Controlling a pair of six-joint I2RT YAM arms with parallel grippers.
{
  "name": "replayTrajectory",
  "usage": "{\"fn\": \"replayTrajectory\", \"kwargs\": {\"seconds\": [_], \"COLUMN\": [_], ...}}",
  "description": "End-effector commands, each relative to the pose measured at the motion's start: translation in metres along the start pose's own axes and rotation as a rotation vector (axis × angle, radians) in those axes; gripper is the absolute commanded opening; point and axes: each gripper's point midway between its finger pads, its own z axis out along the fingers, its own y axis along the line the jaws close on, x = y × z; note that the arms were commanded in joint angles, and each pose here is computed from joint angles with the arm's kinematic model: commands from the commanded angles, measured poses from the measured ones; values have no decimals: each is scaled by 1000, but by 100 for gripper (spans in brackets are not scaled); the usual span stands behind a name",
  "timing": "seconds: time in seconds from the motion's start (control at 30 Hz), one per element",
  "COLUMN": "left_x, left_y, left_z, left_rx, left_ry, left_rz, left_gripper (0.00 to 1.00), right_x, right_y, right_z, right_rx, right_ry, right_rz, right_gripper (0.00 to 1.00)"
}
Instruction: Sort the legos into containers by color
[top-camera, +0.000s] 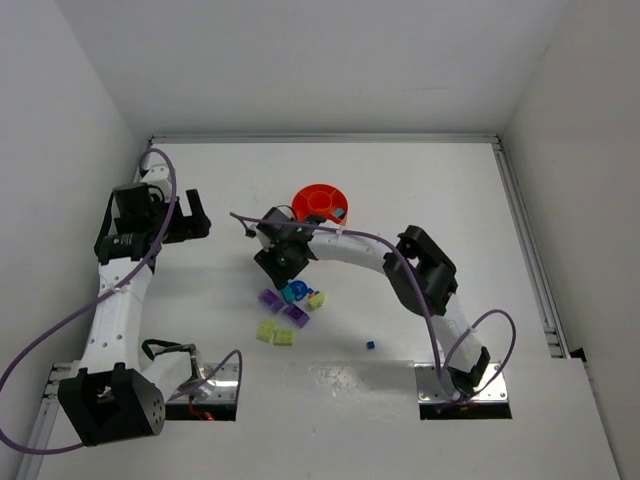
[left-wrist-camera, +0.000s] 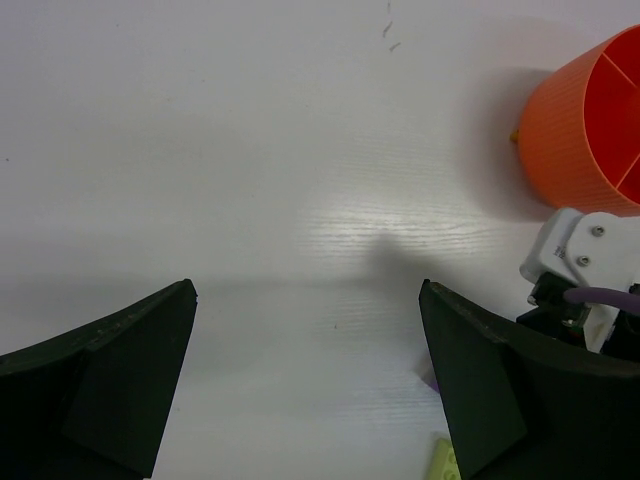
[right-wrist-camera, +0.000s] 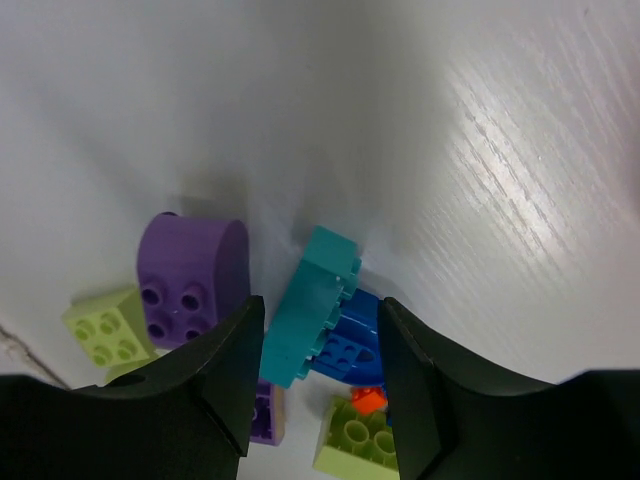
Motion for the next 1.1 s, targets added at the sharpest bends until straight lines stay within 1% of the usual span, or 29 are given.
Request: {"fn": "replayTrajectory", "kwargs": {"seconds": [0.0,0.17,0.27,0.3,0.37,0.4,0.47,0.53,0.57,0.63,0.67,0.7,0.73,0.77,0.8,0.83,0.87,0.97,1.0,1.07], "left_x": [-11,-11,-11,-11,-11,-13,-13,-15,-15,-21,-26,-29,-31,-35,-35,-39,-39,-43,-41,-44], "left_y": [8,7,7,7,7,7,7,7,7,5,4,4,3,2,2,2,2,1,2,2], "left_z": [-3,-3,-3,-3,-3,-3,-3,-5,-5,-10,-12,-13,-16,-18,-18,-19,-19,-21,-18,-17], "left_rx": [-31,-31,-31,-31,-31,-30,-30,-30,-30,-28,-27,-27,-26,-25,-25,-25,-25,-24,-25,-25], "left_ry": [-55,-56,-56,-56,-56,-64,-65,-73,-73,-96,-106,-115,-124,-135,-135,-143,-144,-153,-141,-144], "left_rz": [-21,-30,-30,-30,-30,-28,-28,-26,-26,-21,-18,-16,-14,-12,-12,-10,-10,-8,-10,-10], "left_gripper": [100,100,100,100,100,100,100,100,100,100,100,100,100,100,100,100,100,100,100,100], "right_x": [-10,-1,-1,-2,-6,-12,-28,-39,-47,-69,-76,-86,-93,-99,-98,-100,-98,-88,-90,-84], "right_y": [0,-5,-3,-1,1,6,10,10,6,-3,-15,-21,-28,-37,-59,-70,-91,-129,-135,-156], "right_z": [-1,15,15,10,1,-5,-30,-53,-66,-109,-125,-154,-173,-186,-197,-218,-226,-250,-257,-263], "right_rx": [22,37,28,18,15,-8,-44,-60,-47,-18,8,37,70,106,200,256,362,513,528,588], "right_ry": [-18,21,23,15,-2,-25,-83,-128,-161,-251,-281,-346,-397,-446,-467,-514,-534,-583,-615,-629], "right_rz": [24,27,28,27,25,22,16,-3,-13,-34,-29,-46,-37,-26,6,24,67,146,171,234], "right_gripper": [50,50,37,27,17,11,7,1,0,0,0,0,0,0,0,0,0,0,0,0]}}
